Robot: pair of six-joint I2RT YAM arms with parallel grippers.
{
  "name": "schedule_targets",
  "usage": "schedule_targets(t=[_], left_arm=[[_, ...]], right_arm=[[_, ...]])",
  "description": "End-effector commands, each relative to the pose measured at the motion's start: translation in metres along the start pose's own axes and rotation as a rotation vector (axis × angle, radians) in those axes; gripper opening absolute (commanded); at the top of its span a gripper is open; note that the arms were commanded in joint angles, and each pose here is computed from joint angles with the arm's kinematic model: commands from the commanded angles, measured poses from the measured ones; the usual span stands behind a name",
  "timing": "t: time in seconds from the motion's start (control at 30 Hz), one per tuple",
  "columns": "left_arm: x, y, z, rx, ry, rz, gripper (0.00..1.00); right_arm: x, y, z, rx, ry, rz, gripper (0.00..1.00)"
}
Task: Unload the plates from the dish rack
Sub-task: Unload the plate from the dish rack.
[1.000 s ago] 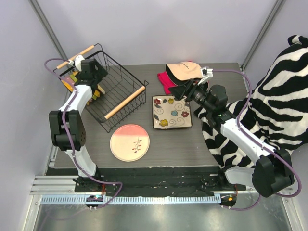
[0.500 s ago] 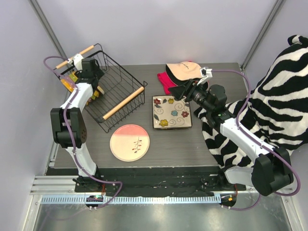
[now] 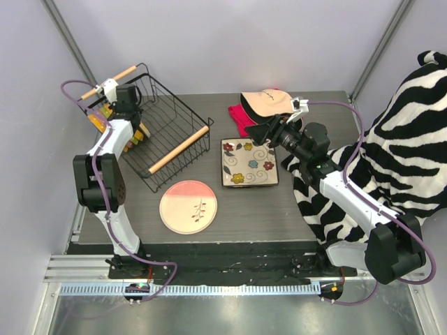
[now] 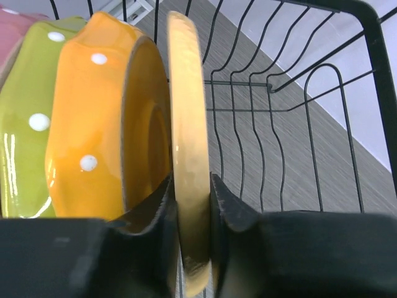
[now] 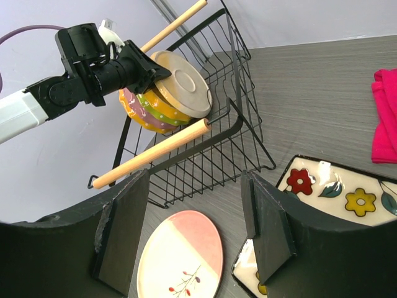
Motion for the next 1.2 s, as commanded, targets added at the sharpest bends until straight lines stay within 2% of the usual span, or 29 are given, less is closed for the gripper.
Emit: schedule_targets(t=[0.0, 0.13, 0.4, 0.63, 1.17], left_arm=[[0.011, -0.004, -0.025, -0.077, -0.012, -0.037, 0.15], [0.008, -0.014, -0.039, -0.123, -0.028, 0.008, 0.0], [-0.006, -0.034, -0.065, -0.187, -0.017, 0.123, 0.0], [-0.017, -0.055, -0.097, -0.291, -0.036, 0.227, 0.0], [-0.035, -0.097, -0.126, -0.382, -0.068, 0.428, 0.0]], right_arm=[[0.005, 0.002, -0.01, -0.036, -0.03, -0.028, 0.68], [0.004, 0.002, -0.01, -0.036, -0.034, -0.024, 0.68], [0.005, 0.001, -0.011, -0.037, -0.033, -0.025, 0.68], [0.006, 0.0, -0.011, -0.038, -0.036, -0.026, 0.68], [0.009, -0.005, -0.014, -0.051, -0.048, -0.023, 0.68]])
Point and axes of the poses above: each gripper's point midway between its finger pads, its own y axis out along the fingers, its own x axis along the line the jaws close on, z = x × y, the point moved 4 cm from there along -y, back along the fingers, and after that the axes turned 9 degrees about y, right-handed, at the moved point
